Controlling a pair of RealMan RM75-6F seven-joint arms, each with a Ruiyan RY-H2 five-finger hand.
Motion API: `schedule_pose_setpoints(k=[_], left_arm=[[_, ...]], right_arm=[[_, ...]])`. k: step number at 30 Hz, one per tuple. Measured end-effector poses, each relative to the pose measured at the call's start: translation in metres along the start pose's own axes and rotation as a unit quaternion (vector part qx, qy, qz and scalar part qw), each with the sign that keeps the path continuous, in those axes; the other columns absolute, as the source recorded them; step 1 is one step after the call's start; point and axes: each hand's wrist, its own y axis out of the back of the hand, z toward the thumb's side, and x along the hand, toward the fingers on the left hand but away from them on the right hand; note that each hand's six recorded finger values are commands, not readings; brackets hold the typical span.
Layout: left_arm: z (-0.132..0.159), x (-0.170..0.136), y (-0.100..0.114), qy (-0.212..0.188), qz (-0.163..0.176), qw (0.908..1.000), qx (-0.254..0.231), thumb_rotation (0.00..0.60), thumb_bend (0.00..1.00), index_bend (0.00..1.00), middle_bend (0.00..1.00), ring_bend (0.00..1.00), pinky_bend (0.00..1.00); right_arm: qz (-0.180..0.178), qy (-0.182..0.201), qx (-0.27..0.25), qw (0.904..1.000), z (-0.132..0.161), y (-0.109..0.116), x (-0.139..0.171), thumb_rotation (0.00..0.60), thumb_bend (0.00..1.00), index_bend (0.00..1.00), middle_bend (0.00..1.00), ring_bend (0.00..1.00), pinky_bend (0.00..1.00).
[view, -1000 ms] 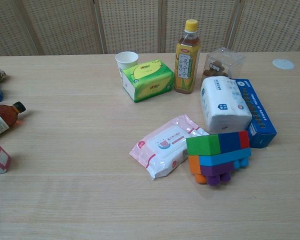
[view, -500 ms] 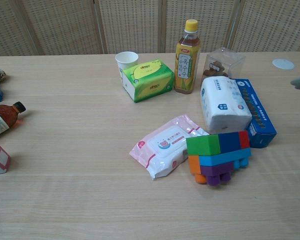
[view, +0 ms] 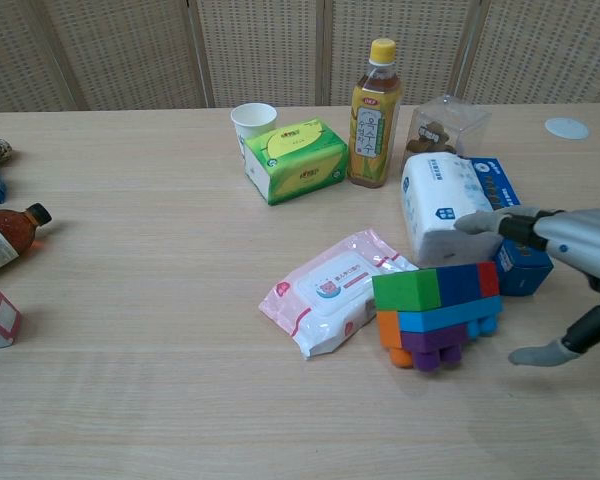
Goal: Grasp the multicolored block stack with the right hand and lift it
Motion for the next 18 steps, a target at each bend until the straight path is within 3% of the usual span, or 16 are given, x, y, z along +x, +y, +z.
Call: schedule_pose_setpoints(k=[18], left_arm=[[-0.009,-0.004,0.003,0.01,0.006,0.9999,-0.002,0.6,0.54,0.11,0.05,0.0,0.0]], right_arm=[[0.028,0.02,-0.003,0.9994,0.012,-0.021,-0.036,0.503,0.11,0.0,0.0,0.0,0.0]])
